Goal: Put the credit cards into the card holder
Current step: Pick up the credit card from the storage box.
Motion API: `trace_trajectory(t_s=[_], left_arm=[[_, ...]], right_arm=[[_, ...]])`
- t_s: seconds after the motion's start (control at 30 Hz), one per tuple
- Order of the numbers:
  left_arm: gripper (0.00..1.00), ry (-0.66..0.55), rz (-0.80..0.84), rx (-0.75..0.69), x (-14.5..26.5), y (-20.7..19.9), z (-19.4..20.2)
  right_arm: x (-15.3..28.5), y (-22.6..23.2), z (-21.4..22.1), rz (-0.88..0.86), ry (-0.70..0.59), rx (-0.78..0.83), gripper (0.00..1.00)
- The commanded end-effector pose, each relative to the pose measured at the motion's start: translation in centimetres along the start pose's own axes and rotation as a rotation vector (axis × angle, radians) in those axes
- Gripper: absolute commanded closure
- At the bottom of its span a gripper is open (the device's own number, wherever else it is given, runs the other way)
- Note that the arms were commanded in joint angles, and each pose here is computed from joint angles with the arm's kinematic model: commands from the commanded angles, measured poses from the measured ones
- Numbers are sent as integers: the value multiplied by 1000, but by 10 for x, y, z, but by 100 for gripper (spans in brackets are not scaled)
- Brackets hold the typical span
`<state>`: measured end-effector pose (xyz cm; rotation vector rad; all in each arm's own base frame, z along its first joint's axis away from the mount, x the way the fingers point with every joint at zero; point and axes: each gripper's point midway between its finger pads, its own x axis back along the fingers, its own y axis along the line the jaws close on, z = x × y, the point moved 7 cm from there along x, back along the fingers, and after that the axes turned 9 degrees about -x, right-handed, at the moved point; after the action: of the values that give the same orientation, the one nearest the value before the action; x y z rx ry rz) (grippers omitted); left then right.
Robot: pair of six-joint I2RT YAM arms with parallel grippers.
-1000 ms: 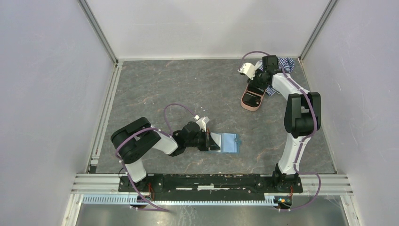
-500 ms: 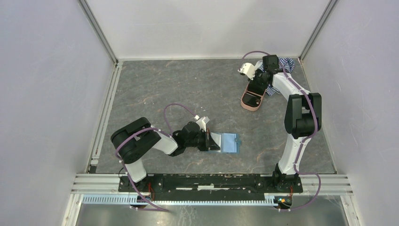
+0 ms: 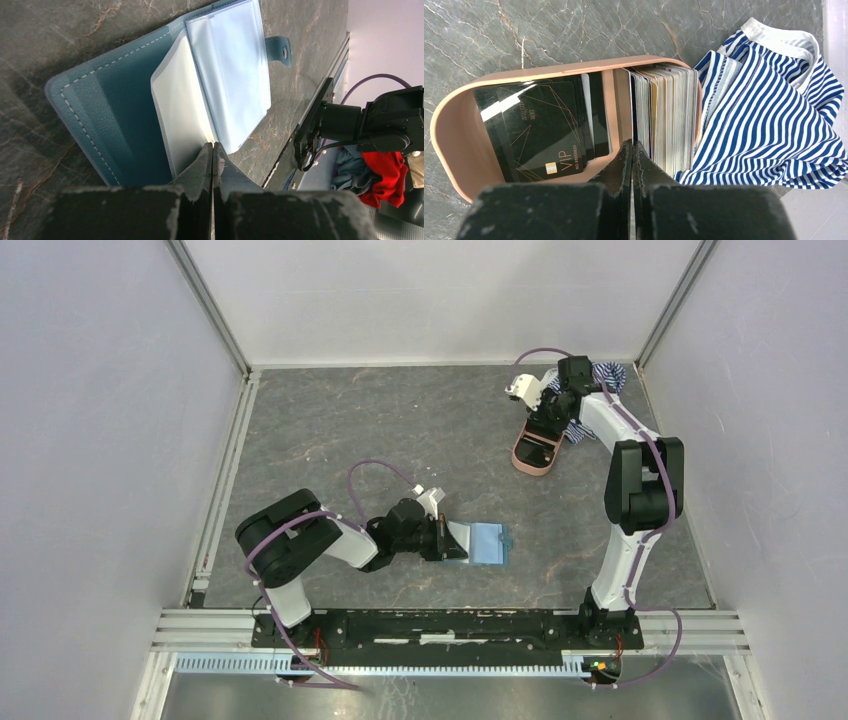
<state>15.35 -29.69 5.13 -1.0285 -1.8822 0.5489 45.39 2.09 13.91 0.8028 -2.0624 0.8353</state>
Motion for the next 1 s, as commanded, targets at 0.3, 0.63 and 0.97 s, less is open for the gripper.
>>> trace_trajectory(t_s=[0.3,0.63,0.97], left_arm=[[98,108,-119,-14,7,29,28],[98,113,-117,-26,6,28,27],[98,138,-120,-39,4,27,26]], right_arm=[[51,-18,-35,34,-131,10,100],[78,-22,-51,34,-181,-33,100],[115,16,-64,-155,-297,-161,100]])
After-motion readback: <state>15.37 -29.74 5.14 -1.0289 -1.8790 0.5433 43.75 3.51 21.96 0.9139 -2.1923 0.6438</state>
